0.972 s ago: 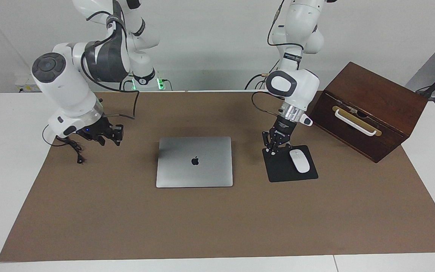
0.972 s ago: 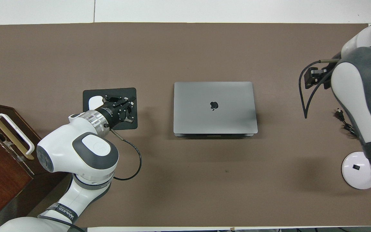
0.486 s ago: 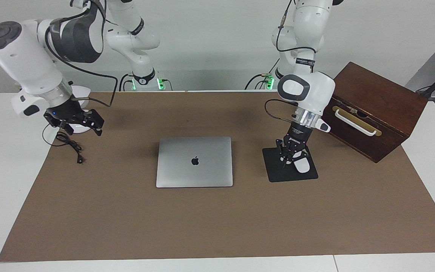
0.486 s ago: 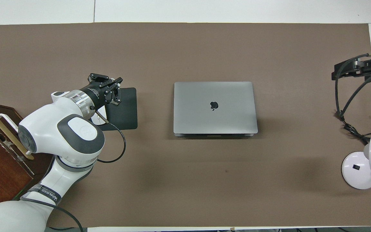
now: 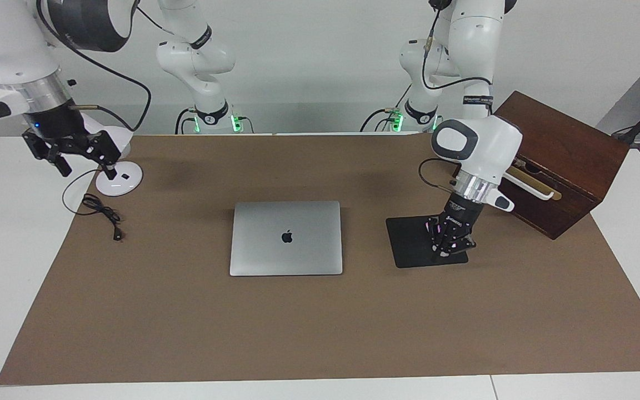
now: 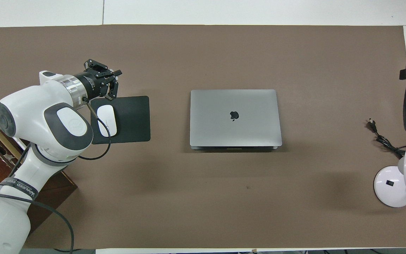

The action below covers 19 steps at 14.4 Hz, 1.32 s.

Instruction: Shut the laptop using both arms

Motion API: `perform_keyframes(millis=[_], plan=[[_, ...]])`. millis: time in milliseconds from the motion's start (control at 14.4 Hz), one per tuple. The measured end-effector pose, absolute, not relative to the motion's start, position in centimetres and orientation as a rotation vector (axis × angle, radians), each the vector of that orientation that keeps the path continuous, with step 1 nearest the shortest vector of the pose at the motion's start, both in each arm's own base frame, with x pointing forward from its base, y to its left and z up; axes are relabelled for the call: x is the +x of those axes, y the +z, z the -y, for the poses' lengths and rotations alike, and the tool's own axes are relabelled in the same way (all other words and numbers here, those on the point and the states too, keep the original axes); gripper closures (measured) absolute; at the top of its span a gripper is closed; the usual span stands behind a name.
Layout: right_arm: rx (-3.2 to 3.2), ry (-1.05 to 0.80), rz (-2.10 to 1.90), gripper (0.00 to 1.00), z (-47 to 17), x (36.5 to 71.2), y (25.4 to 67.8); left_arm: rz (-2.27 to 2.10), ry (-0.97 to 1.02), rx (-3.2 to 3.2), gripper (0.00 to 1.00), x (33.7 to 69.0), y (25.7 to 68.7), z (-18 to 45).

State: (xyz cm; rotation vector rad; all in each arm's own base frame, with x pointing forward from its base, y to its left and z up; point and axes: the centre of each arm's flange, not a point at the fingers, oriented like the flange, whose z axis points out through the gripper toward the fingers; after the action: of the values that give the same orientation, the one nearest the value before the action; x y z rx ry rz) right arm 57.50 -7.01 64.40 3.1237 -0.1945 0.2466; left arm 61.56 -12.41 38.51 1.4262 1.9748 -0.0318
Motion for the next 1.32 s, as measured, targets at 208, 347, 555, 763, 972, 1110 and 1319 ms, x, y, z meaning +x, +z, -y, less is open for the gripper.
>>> perform_keyframes(millis=[208,347,555,763,972,1110,1319], plan=[[3.135,0.202,0.182,0.00,6.4,55.0,66.7,-1.826,-0.029,1.644,0.99,62.3,38.8,11.7],[3.139,0.149,0.193,0.00,6.7,53.8,67.0,-1.695,-0.039,1.792,0.99,62.6,39.1,11.1],[3.145,0.049,0.204,0.00,6.9,52.9,66.4,-1.519,-0.057,2.057,0.99,62.9,39.5,10.0],[3.148,0.002,0.208,0.00,7.0,52.5,65.8,-1.420,-0.091,2.331,0.99,62.7,39.9,8.8],[3.147,-0.003,0.206,0.00,6.9,52.4,65.7,-1.349,-0.124,2.540,0.99,62.1,39.9,8.6],[3.147,-0.002,0.204,0.00,6.8,52.4,65.8,-1.317,-0.160,2.640,0.99,61.9,40.9,8.2],[3.147,-0.001,0.206,0.00,6.9,52.3,65.8,-1.136,-0.208,2.780,0.99,61.5,43.2,6.8]])
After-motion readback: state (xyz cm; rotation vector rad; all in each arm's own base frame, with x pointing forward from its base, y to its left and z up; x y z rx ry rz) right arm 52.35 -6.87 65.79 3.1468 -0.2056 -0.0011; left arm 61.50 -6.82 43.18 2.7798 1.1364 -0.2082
